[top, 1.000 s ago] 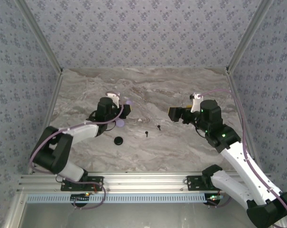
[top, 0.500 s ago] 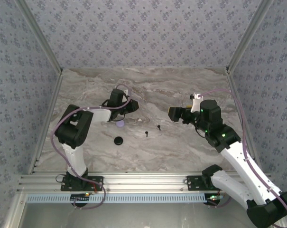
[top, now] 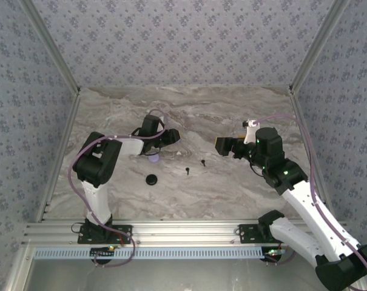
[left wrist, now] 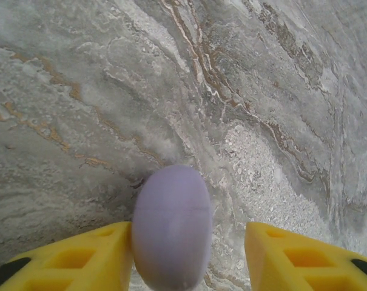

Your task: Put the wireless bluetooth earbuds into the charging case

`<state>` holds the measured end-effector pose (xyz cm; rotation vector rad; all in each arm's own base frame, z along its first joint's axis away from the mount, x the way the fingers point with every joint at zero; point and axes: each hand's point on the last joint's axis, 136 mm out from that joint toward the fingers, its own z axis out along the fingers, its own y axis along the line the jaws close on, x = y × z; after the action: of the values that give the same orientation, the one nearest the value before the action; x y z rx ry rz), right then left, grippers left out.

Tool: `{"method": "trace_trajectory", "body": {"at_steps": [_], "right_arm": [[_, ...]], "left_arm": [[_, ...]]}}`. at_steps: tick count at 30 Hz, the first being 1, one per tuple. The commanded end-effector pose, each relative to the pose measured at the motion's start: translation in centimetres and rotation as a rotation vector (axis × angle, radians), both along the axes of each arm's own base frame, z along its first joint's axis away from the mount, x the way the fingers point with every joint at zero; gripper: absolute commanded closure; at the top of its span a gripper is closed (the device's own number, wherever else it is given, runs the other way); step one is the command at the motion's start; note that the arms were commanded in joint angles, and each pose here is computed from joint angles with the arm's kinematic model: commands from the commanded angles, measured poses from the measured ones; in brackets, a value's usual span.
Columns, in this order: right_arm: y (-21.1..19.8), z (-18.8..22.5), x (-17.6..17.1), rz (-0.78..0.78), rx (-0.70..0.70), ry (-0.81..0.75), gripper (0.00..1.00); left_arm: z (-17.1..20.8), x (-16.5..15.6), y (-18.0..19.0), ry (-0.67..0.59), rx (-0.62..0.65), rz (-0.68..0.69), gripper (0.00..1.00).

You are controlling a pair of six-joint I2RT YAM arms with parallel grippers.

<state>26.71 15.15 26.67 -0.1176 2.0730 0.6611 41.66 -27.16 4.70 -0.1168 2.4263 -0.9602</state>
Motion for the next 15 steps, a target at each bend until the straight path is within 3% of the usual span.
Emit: {"method": "trace_trajectory", "body": {"at_steps": [1, 8, 15], "right_arm": [[-0.5, -0.1, -0.1, -0.021, -0.015, 0.013, 0.00], [0.6, -2.2, -0.4, 0.049, -0.068, 0.074, 0.00], [7.6, -5.6, -2.4, 0.330, -0.258, 0.069, 0.05]], "left_arm": [[2.7, 0.4, 0.4, -0.056, 0.027, 0.009, 0.45], [8.6, -0.7, 2.8, -0.198, 0.088, 0.044, 0.36], [14.4, -2.7, 7.5, -0.352, 0.161, 0.124, 0.23]]}}
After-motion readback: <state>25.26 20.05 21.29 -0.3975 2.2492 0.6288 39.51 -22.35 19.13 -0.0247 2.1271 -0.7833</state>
